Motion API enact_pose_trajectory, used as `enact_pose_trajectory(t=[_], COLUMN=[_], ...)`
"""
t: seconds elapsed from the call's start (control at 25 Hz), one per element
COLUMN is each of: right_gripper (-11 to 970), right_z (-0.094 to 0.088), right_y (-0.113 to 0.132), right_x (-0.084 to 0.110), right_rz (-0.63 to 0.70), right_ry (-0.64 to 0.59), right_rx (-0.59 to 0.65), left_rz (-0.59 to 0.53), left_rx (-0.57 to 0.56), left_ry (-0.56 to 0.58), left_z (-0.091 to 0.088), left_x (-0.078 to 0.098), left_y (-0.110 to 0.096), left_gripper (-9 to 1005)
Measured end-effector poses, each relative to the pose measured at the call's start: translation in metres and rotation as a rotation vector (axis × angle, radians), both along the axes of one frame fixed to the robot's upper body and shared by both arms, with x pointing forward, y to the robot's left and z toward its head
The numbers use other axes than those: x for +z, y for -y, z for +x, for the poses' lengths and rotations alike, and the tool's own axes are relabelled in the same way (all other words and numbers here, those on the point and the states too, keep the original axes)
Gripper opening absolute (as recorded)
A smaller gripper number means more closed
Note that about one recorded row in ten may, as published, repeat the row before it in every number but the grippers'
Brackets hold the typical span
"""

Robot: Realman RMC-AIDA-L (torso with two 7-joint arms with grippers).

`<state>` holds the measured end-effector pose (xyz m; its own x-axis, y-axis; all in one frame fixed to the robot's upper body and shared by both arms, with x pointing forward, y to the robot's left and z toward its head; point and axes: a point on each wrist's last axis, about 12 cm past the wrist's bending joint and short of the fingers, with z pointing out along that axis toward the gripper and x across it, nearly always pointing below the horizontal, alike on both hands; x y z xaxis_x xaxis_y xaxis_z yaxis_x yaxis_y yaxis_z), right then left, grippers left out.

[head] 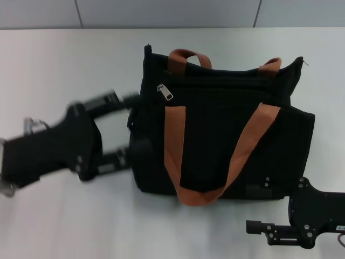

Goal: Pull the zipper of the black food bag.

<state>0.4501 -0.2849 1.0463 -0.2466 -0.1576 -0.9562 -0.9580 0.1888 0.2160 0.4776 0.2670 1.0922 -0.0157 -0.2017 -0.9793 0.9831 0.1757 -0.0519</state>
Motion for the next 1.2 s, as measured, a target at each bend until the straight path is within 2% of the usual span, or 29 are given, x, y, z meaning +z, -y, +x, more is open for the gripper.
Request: enact_pose_trajectory(t=[0.08, 0.12, 0.2, 0.24, 0.4, 0.44, 0.6, 0.8, 1.2], right_gripper=[682, 682, 682, 682, 683, 683, 683, 683, 682], right_z=[0.000, -0.001, -0.001, -0.001, -0.001, -0.001, -0.001, 0.000, 0.001], right_y=[0.000, 0.001, 0.001, 0.001, 0.001, 0.001, 0.001, 0.001, 0.001], right_x=[0.000, -0.001, -0.001, -0.001, -0.001, -0.001, -0.001, 0.000, 0.001], right_rz=[0.000, 0.000, 0.000, 0.000, 0.000, 0.000, 0.000, 0.000, -0.003], right_ry=[-0.001, -0.002, -0.002, -0.002, -0.003, -0.003, -0.002, -0.004, 0.001], right_rx=[-0.001, -0.002, -0.003, -0.003, -0.003, -0.003, -0.004, -0.003, -0.003], left_rz=[-0.020, -0.002, 0.015, 0.062, 0.132, 0.181, 0.250, 0.340, 0.424], left_rx=[0.043, 0.084, 0.100, 0.140, 0.184, 0.201, 0.209, 0.146, 0.196], left_ry=[0.016, 0.017, 0.013, -0.003, -0.018, -0.024, -0.041, -0.064, -0.046], left_z=[0.005, 0.013, 0.016, 0.025, 0.035, 0.039, 0.045, 0.052, 0.071], left_x=[0.004, 0.006, 0.006, 0.006, 0.006, 0.006, 0.004, 0.001, -0.008], left_y=[-0.003, -0.008, -0.010, -0.017, -0.025, -0.030, -0.033, -0.022, 0.000], left_gripper=[752, 752, 751, 751, 749, 749, 748, 746, 744])
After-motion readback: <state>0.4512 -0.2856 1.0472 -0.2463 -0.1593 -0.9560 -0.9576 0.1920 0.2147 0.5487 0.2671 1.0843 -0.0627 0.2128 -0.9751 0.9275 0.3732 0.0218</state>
